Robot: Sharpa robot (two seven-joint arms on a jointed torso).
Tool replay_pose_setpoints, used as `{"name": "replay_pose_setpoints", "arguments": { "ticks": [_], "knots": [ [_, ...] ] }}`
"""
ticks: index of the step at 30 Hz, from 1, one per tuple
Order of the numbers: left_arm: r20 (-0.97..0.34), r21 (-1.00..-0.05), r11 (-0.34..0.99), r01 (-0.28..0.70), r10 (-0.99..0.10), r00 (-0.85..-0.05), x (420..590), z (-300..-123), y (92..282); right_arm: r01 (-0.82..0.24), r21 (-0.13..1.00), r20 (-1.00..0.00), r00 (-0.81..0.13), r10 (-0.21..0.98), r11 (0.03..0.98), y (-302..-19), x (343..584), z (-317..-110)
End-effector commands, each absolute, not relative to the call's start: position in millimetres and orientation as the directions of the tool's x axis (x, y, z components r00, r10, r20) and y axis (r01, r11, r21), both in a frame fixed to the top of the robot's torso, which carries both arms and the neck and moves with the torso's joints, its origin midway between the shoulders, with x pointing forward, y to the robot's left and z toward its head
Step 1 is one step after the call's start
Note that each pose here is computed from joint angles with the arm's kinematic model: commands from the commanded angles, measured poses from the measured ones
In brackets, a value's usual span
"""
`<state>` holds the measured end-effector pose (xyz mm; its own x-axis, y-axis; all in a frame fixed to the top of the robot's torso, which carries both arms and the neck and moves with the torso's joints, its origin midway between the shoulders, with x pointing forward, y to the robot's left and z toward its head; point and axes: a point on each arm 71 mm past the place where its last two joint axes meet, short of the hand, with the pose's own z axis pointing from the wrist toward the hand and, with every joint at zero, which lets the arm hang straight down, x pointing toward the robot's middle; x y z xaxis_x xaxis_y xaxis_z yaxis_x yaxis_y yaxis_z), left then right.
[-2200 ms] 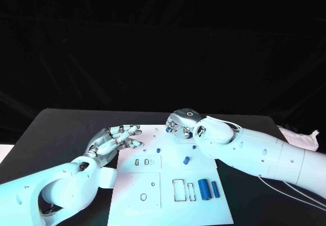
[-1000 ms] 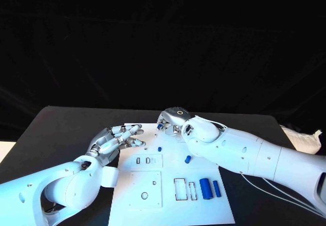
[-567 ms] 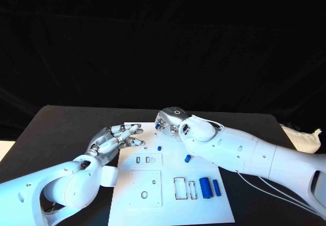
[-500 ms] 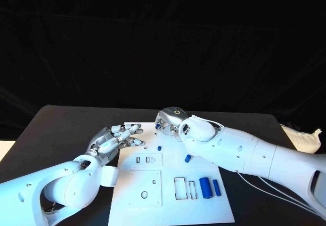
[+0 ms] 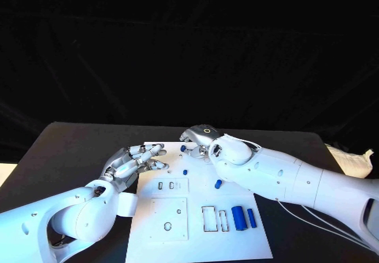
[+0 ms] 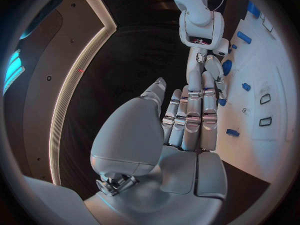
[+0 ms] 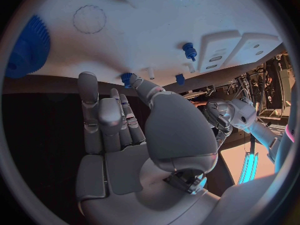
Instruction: Assemble the parts on the task board
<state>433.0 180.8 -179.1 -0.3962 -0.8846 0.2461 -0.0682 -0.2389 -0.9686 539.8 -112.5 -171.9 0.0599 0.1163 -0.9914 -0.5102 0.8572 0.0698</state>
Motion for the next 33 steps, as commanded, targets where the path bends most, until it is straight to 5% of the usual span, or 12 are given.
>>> {"name": "replay_pose_setpoints", "arguments": {
  "ticks": [1, 9, 17, 33],
  "knots": [
    [0.257, -0.966, -0.250, -0.071, -0.877, -0.405, 433.3, -178.1, 180.6, -0.504, 0.089, -0.986, 0.078, 0.148, 0.859, -120, 535, -167],
    [0.263, -0.964, -0.254, -0.077, -0.873, -0.411, 433.0, -178.3, 185.8, -0.427, 0.206, -0.966, 0.054, 0.252, 0.880, -179, 518, -144],
    [0.262, -0.964, -0.253, -0.077, -0.874, -0.409, 434.3, -179.3, 188.6, -0.271, 0.270, -0.963, -0.075, 0.259, 0.924, -225, 520, -149],
    [0.263, -0.964, -0.251, -0.082, -0.874, -0.408, 436.0, -181.5, 187.2, -0.232, 0.201, -0.977, -0.115, 0.178, 0.952, -223, 531, -163]
  ]
}}
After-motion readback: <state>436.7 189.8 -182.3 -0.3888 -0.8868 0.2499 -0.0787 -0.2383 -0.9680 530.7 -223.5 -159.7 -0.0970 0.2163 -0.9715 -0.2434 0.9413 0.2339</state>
